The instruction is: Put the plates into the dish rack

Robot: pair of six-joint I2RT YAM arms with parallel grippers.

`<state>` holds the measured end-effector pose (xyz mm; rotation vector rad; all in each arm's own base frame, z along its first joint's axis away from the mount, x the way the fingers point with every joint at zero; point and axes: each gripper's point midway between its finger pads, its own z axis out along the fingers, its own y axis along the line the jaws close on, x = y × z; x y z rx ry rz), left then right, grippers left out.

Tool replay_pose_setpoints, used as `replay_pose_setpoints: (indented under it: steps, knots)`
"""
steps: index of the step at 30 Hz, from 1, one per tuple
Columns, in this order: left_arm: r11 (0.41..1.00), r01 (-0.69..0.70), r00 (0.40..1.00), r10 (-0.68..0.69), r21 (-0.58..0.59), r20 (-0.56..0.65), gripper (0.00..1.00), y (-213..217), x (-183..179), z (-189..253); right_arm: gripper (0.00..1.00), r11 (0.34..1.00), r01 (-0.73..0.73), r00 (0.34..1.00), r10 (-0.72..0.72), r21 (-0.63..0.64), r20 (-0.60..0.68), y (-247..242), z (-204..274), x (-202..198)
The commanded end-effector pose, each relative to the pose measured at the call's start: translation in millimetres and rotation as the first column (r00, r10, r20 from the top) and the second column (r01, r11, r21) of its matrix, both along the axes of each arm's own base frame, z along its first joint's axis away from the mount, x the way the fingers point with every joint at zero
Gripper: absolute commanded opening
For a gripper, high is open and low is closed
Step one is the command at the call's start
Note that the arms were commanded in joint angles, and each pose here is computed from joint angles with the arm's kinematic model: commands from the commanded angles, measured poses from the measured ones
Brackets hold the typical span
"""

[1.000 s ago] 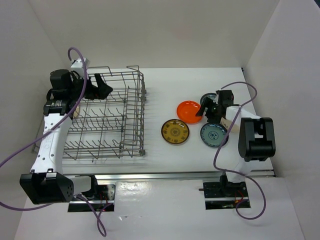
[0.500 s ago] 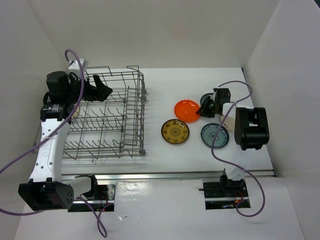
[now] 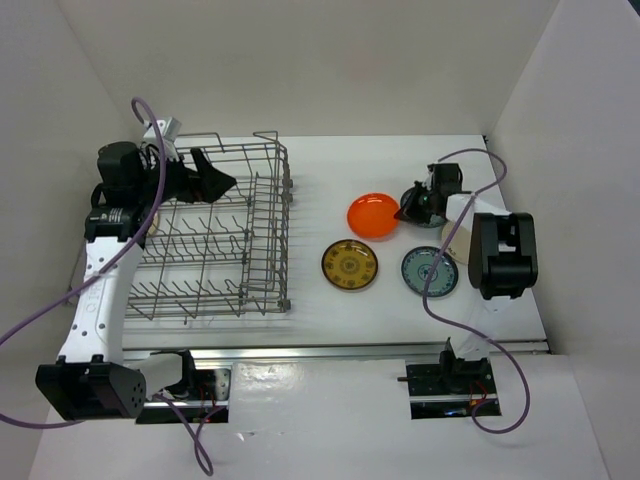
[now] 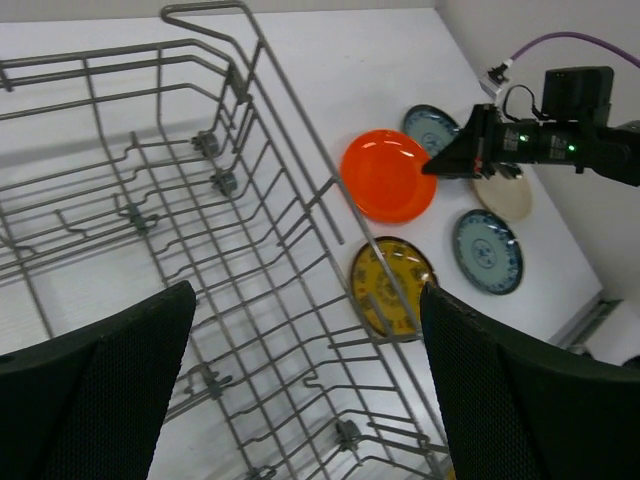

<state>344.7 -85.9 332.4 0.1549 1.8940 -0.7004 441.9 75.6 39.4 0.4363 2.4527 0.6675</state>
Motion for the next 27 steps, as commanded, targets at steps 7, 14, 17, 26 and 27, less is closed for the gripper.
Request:
replay_pose_setpoints:
  steps: [7,14,17,26,27]
  knots:
    - [0.949,0.278,0.956,-0.258,-0.151,0.141,0.98,-63.1,-3.2,53.4,0.0,0.995,-0.074,0.903,0.093,-0.06,0.419,7.6,201.6,33.4]
    - [0.898,0.403,0.915,-0.394,-0.175,0.087,0.97,-127.1,3.8,35.2,0.0,0.963,-0.265,0.799,0.244,-0.043,0.549,50.5,261.0,-4.9]
    - [0.89,0.422,0.906,-0.419,-0.175,0.054,0.97,-151.3,13.9,24.4,0.0,0.942,-0.33,0.764,0.303,-0.059,0.569,70.0,270.8,-22.2]
    - [0.876,0.459,0.887,-0.462,-0.149,0.011,0.88,-200.6,35.1,7.0,0.0,0.895,-0.441,0.685,0.386,-0.07,0.618,112.7,297.8,-61.3]
    - [0.877,0.456,0.887,-0.462,-0.151,-0.007,0.87,-201.1,36.3,1.4,0.0,0.89,-0.449,0.672,0.391,-0.074,0.629,116.0,303.8,-66.7]
